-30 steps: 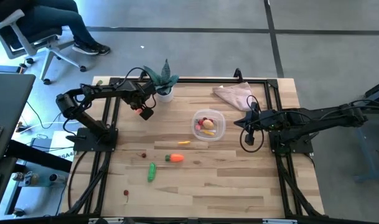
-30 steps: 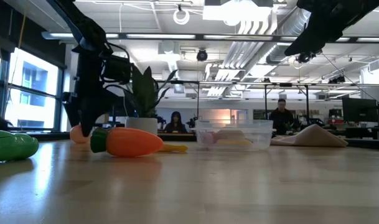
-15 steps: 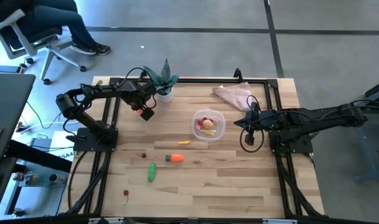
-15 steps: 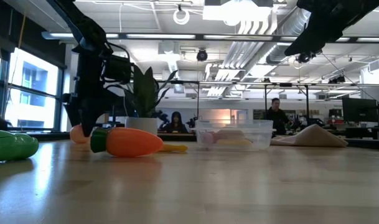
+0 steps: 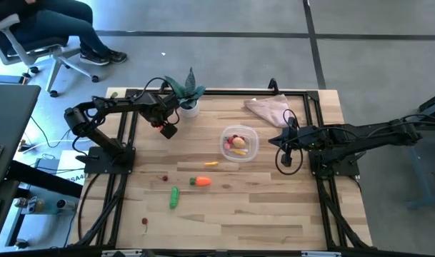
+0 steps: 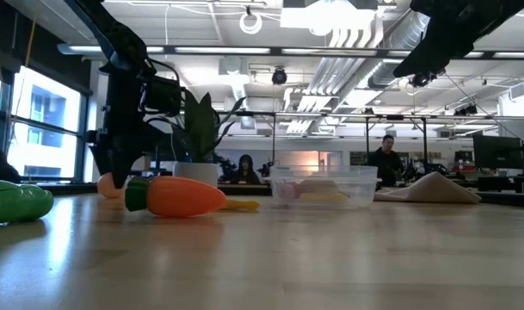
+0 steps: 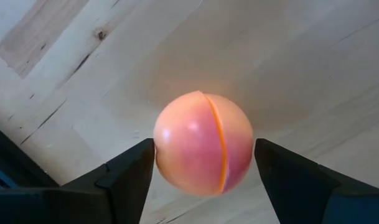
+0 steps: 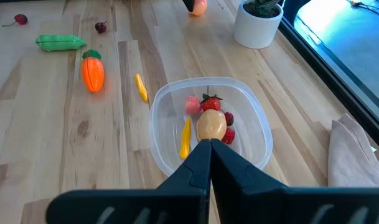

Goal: Pick and placing Produce into tupperware
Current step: Put the pink peach into the transparent bin

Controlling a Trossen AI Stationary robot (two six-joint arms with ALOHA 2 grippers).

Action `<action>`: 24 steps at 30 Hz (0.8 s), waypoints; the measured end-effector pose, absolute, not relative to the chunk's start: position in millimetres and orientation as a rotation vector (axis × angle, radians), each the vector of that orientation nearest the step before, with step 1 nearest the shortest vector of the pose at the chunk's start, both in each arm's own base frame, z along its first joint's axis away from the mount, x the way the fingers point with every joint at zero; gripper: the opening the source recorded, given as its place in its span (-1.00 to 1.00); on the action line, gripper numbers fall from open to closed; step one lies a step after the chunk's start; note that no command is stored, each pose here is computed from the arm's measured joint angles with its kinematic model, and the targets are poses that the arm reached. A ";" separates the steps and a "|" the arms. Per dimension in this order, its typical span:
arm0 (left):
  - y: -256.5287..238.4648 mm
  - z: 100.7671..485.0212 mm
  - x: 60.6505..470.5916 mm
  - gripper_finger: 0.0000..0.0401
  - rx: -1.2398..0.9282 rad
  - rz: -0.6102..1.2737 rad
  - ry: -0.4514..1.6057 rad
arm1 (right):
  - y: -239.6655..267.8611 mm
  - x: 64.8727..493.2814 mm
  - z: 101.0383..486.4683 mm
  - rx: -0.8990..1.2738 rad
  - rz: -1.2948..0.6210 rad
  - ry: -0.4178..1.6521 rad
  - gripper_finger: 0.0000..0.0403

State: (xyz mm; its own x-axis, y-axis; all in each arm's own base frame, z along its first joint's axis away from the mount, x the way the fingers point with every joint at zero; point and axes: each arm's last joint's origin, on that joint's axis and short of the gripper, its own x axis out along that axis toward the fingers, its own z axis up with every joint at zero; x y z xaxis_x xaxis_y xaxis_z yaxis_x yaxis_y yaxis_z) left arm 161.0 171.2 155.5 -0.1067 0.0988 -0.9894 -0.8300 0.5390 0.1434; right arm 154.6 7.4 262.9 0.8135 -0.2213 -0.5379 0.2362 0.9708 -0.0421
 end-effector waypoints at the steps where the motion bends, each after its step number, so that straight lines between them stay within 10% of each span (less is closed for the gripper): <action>1: 171.2 155.5 161.0 0.31 -0.665 0.890 1.473 | 7.4 154.6 262.9 0.027 -0.244 0.571 -1.00; 24: 174.1 138.1 163.8 0.36 -0.661 0.857 1.559 | 7.4 154.6 262.9 0.027 -0.244 0.571 -1.00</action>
